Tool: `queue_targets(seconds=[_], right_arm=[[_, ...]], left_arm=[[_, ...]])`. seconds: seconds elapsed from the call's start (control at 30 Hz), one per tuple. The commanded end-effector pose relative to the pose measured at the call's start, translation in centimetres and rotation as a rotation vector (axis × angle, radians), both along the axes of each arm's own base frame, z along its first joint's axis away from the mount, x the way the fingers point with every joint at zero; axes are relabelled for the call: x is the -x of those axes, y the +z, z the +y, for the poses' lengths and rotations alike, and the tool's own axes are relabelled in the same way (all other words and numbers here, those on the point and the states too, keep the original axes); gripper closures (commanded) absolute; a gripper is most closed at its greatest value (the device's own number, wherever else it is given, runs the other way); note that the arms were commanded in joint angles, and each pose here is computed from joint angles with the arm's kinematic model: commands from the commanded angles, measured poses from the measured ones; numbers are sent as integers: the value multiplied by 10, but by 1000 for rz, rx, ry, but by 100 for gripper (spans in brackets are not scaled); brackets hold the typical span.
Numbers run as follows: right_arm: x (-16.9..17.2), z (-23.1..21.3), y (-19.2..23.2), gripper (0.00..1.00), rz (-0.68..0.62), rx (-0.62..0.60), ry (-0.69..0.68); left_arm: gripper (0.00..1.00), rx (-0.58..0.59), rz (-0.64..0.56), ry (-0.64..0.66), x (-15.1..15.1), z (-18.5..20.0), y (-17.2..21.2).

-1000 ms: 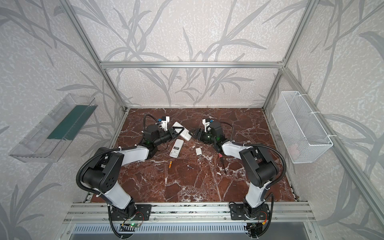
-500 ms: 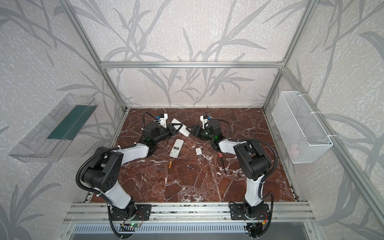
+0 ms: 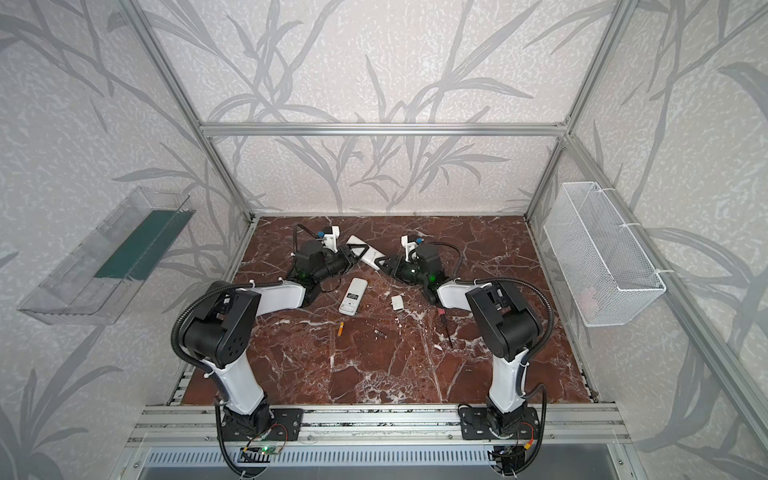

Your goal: Unload the batteries from the remote control

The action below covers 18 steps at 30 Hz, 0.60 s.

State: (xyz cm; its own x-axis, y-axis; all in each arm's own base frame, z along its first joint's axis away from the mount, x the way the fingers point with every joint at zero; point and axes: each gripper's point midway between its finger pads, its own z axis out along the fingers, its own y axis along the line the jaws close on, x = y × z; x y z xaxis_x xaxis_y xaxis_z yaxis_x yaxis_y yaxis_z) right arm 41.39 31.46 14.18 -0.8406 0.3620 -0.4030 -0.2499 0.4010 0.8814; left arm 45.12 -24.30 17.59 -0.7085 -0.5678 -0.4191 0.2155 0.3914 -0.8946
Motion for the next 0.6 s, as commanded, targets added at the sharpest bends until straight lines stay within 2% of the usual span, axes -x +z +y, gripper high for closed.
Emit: queue_targets(seconds=[0.0,0.17,0.4,0.57], right_arm=[[-7,-1,-11,45,3,36,-15],[-13,-2,-12,42,6,36,-16],[-13,-16,-20,55,22,60,-36],[-7,-26,-33,56,46,82,-47]], left_arm=[[92,44,-65,-13,-6,-7,23],[93,40,-56,-26,-4,-15,17],[93,55,-33,-35,-2,-23,4],[93,53,-32,-39,-4,-26,0]])
